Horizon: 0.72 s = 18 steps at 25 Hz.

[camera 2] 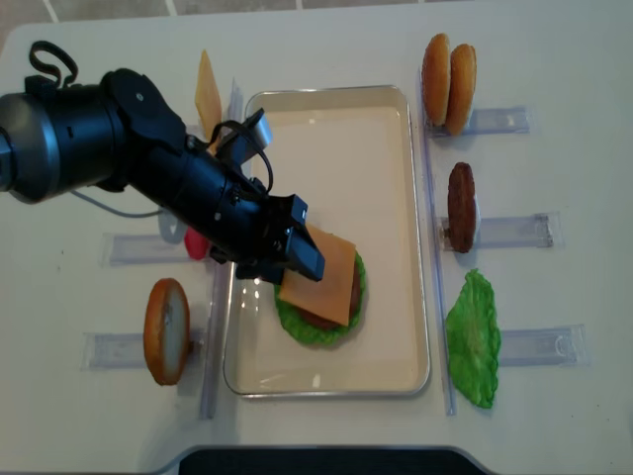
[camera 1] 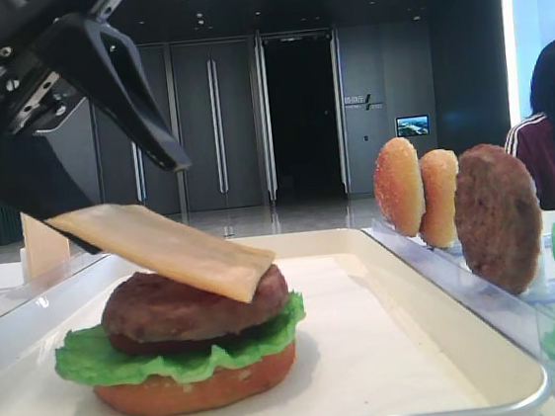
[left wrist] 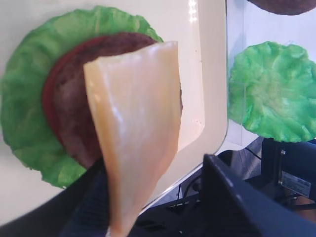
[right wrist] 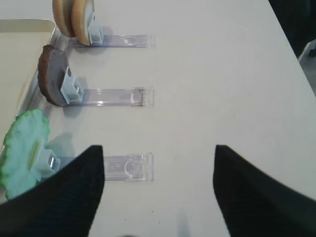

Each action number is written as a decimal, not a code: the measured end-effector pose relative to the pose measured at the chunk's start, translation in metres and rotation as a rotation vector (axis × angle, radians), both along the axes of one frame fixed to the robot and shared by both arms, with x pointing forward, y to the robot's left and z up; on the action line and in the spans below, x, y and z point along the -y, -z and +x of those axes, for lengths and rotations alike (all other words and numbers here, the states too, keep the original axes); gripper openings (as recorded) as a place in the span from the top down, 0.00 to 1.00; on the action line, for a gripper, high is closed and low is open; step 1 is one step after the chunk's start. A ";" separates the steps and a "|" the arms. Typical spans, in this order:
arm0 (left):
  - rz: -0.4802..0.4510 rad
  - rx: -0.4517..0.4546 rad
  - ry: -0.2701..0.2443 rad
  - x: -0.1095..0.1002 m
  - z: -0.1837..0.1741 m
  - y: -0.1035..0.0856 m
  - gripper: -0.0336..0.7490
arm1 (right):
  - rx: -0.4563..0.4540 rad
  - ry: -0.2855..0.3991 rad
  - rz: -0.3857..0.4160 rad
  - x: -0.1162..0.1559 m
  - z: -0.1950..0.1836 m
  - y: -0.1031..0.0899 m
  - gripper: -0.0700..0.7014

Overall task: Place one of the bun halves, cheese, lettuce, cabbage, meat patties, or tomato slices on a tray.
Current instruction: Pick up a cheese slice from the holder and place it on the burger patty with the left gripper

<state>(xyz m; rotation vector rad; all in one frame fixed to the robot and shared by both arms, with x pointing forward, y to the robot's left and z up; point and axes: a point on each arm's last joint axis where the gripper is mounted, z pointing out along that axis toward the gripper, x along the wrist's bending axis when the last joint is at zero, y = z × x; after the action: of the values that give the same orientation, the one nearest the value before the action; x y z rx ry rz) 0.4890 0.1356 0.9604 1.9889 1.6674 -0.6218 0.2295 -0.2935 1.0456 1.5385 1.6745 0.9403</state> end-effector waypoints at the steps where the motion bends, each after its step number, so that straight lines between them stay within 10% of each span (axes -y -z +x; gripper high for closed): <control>1: 0.003 0.004 -0.001 0.000 0.000 0.000 0.38 | 0.000 0.000 0.000 0.000 0.000 0.000 0.29; 18: 0.139 0.036 -0.034 -0.014 -0.004 -0.011 0.32 | 0.000 0.000 0.000 0.000 0.000 0.000 0.29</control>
<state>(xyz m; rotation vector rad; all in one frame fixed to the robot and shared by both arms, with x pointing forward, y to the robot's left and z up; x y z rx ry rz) 0.4851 0.1498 0.9717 2.0500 1.7625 -0.4665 0.2295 -0.2935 1.0456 1.5385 1.6745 0.9403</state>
